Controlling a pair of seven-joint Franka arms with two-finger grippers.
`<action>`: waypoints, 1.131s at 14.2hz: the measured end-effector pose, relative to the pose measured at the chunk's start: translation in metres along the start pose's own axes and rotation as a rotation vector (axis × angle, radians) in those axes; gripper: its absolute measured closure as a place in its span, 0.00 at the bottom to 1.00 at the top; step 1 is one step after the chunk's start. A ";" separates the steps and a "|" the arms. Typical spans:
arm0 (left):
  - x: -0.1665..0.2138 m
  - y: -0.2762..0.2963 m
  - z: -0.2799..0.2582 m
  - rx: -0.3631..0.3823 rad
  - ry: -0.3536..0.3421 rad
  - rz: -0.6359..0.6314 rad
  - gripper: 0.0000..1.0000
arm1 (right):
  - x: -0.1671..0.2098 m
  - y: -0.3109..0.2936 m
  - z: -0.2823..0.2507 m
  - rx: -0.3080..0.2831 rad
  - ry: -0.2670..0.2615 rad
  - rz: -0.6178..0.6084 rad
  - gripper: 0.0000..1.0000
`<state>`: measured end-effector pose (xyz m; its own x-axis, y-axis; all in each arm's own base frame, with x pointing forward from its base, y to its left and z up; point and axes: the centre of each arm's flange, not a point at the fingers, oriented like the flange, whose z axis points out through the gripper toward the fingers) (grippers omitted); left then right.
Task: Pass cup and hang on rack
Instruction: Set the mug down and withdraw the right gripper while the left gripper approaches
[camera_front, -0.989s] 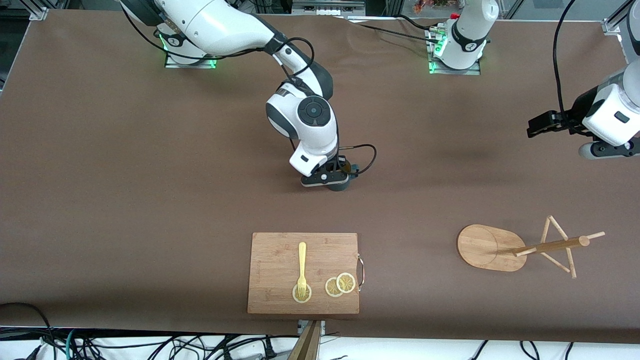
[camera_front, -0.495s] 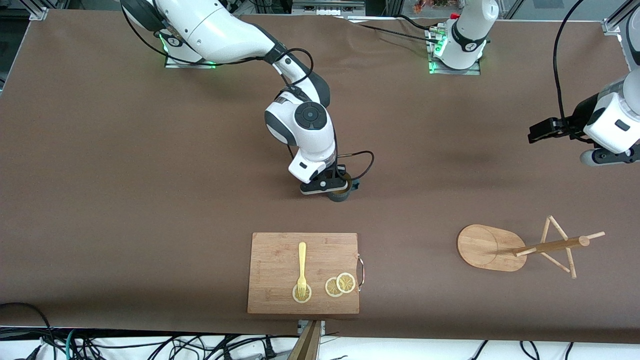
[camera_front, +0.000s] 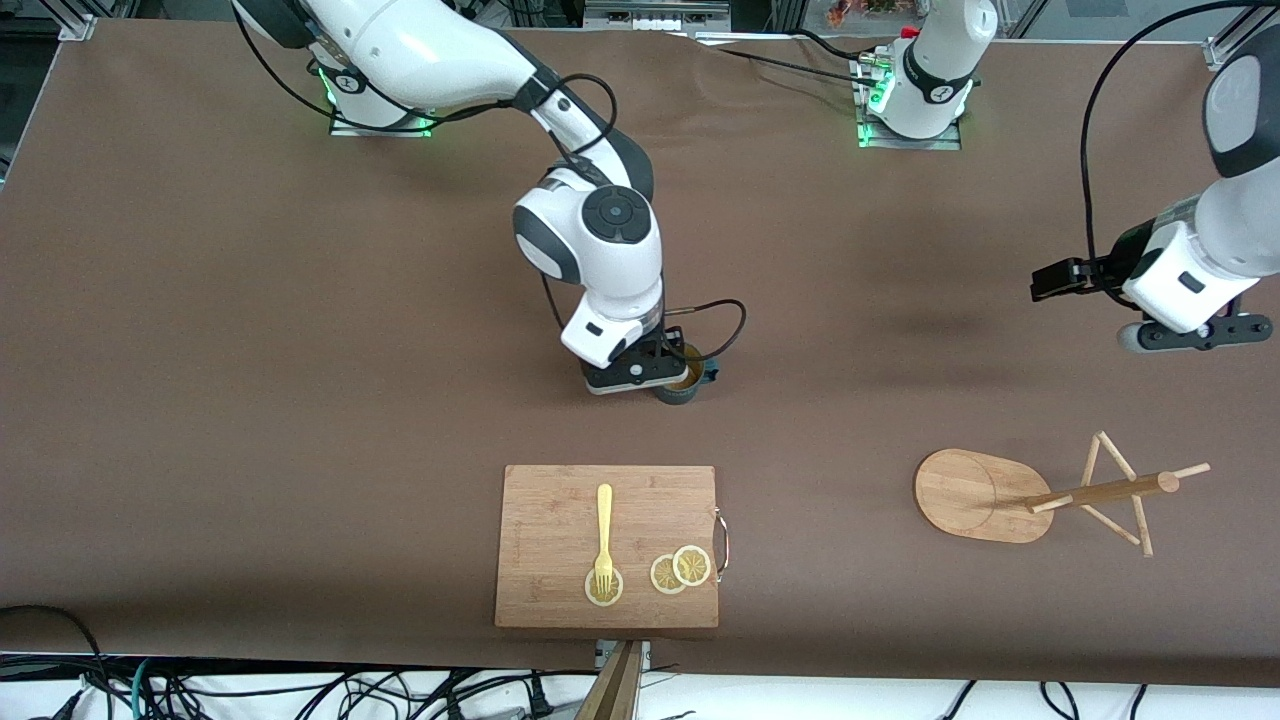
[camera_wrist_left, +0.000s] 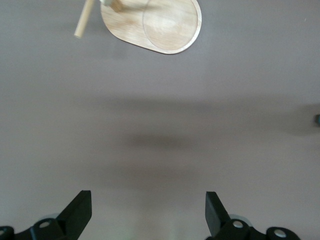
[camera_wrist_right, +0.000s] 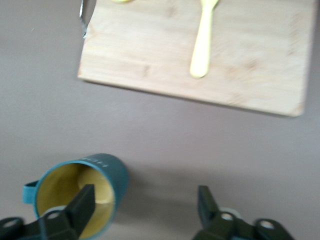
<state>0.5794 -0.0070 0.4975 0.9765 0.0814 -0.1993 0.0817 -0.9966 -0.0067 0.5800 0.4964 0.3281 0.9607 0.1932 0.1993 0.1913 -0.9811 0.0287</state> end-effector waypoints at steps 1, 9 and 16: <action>0.001 0.001 0.012 0.000 -0.005 0.009 0.00 | 0.009 0.018 -0.016 -0.007 -0.015 -0.023 0.00; -0.008 0.007 0.147 -0.092 0.114 0.055 0.00 | 0.038 0.249 -0.103 -0.134 -0.345 -0.135 0.00; -0.028 0.033 0.218 -0.307 0.203 0.461 0.00 | 0.017 0.475 -0.173 0.029 -0.425 0.023 0.00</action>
<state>0.5117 -0.0440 0.2896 0.9412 -0.3288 0.0774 -0.3356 -0.8837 0.3262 0.6525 0.0322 0.5141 0.9611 0.1646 -0.2217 0.1688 -0.9856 0.0003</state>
